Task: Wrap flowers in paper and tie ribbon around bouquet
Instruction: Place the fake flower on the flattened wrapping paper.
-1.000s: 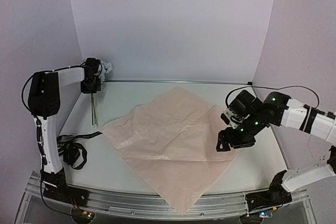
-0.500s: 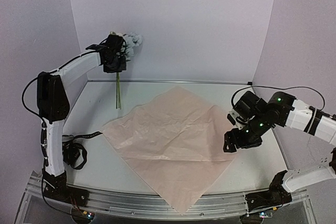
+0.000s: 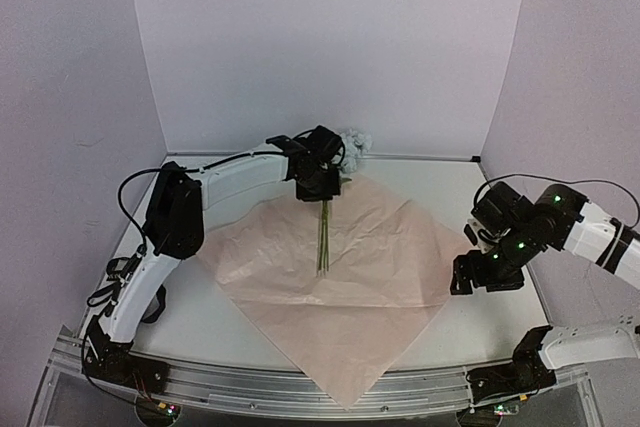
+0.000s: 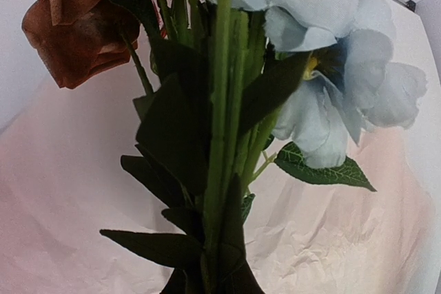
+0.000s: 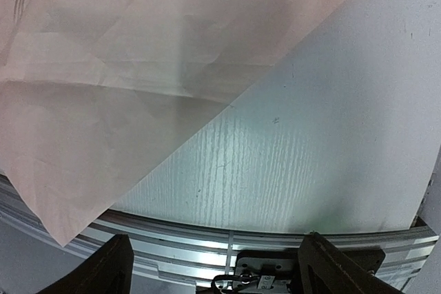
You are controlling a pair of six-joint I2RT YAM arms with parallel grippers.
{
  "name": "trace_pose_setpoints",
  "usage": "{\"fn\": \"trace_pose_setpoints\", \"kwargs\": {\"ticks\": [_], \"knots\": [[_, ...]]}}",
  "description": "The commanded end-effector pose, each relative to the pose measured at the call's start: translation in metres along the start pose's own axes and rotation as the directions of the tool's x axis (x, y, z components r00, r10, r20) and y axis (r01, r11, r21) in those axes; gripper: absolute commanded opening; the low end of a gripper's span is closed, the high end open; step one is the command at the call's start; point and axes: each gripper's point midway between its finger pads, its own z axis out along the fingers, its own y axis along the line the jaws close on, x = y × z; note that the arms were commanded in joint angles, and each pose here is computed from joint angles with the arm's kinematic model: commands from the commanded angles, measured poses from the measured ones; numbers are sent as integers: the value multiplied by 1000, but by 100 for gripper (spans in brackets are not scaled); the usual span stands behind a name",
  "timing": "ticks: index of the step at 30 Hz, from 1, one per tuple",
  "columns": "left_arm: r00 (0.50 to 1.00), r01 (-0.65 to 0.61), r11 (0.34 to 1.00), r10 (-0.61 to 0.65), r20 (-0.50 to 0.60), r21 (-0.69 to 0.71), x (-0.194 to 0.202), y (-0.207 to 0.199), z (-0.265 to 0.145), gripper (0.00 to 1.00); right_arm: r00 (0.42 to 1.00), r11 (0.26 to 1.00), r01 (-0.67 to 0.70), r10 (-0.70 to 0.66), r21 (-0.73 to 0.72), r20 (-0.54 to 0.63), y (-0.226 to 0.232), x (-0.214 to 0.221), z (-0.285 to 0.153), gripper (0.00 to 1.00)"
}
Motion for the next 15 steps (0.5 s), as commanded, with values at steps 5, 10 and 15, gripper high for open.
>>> {"fn": "trace_pose_setpoints", "kwargs": {"ticks": [5,10,15], "knots": [[995,86,986,-91,31,140,4,-50,8,0,999,999,-35,35,-3,-19,-7,12,-2,85],[997,68,987,-72,23,146,16,-52,27,0,999,999,-36,36,4,-30,-9,15,1,85],[998,63,992,-62,-19,109,37,-40,51,0,998,999,-35,35,6,-47,-8,17,4,85]]}}
